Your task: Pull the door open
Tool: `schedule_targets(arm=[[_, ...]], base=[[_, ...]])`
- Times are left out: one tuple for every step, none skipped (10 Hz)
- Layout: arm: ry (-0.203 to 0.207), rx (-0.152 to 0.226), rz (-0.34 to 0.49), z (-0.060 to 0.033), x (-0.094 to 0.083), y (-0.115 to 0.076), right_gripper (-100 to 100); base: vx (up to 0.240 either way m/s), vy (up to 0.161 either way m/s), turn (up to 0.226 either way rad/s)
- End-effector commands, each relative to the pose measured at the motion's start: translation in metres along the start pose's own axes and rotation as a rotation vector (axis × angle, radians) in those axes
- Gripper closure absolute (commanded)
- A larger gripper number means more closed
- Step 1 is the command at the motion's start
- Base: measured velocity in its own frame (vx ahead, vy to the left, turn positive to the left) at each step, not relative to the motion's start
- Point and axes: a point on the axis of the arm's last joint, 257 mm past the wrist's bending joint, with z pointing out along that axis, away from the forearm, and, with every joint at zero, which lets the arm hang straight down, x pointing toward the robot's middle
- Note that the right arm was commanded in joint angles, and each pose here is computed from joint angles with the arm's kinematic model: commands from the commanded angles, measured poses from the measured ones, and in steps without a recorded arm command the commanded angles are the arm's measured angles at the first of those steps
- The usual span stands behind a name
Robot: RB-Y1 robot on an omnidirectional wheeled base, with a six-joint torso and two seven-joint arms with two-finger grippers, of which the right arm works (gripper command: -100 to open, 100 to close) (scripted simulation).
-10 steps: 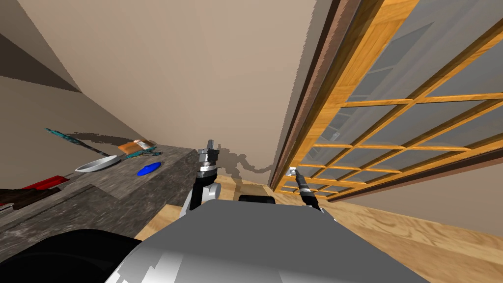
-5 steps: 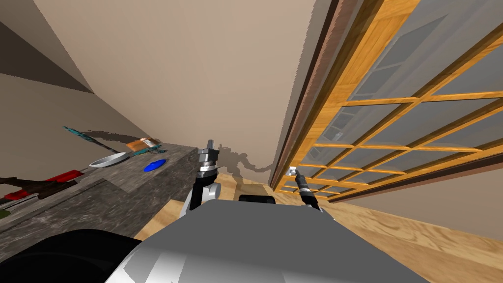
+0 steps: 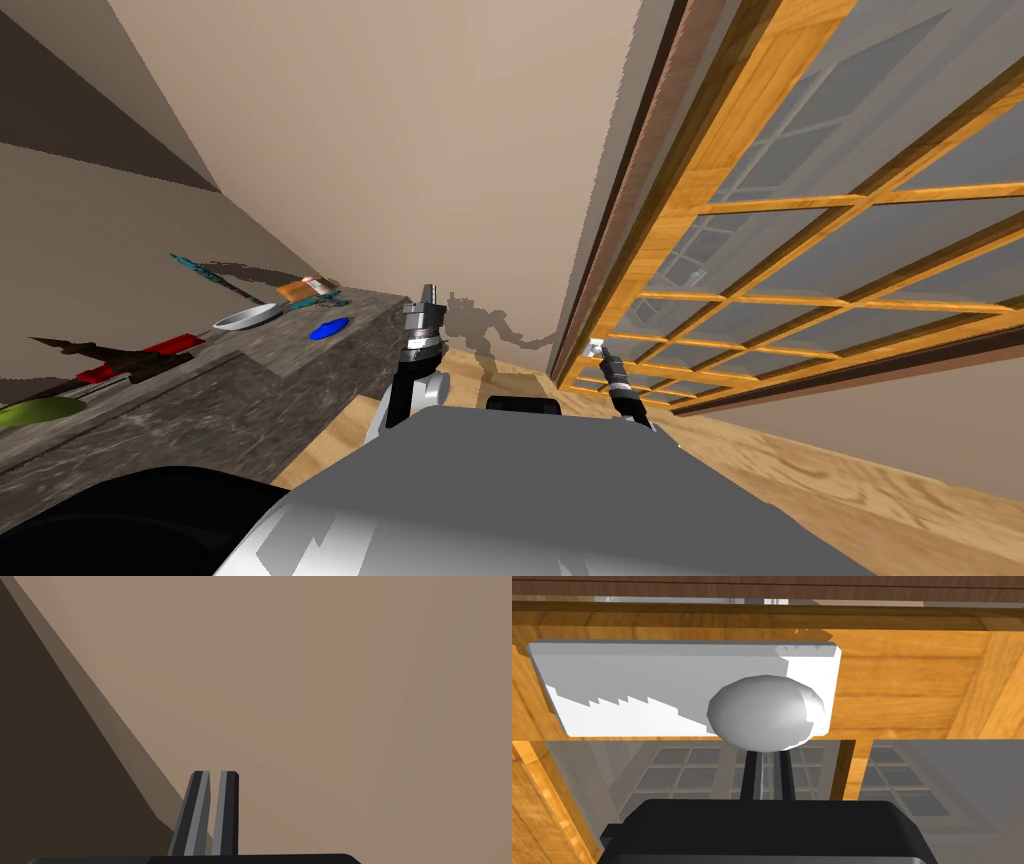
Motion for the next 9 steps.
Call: schedule_targets(arm=[[0.013, -0.017, 0.071, 0.0048, 0.013, 0.005, 100], [0.006, -0.017, 0.106, 0.0056, 0.012, 0.005, 100], [-0.019, -0.001, 0.117, 0.003, -0.001, 0.0, -100], [-0.022, -0.001, 0.144, 0.0033, 0.0, 0.0, -100], [-0.027, -0.003, 0.179, 0.0037, 0.0, 0.0, -100], [-0.032, -0.004, 0.218, 0.0042, 0.001, 0.0, -100], [-0.038, -0.006, 0.255, 0.0047, 0.001, 0.0, -100], [-0.037, -0.006, 0.264, 0.0047, 0.001, 0.0, -100], [-0.044, -0.008, 0.313, 0.0052, 0.002, 0.0, -100]], base=[[-0.035, -0.011, 0.06], [-0.056, -0.024, 0.07], [-0.036, -0.036, 0.034], [-0.037, -0.011, 0.032], [-0.05, 0.015, 0.048], [-0.05, 0.008, 0.036], [-0.062, 0.013, 0.068], [-0.043, 0.013, 0.025], [-0.038, 0.003, 0.031]])
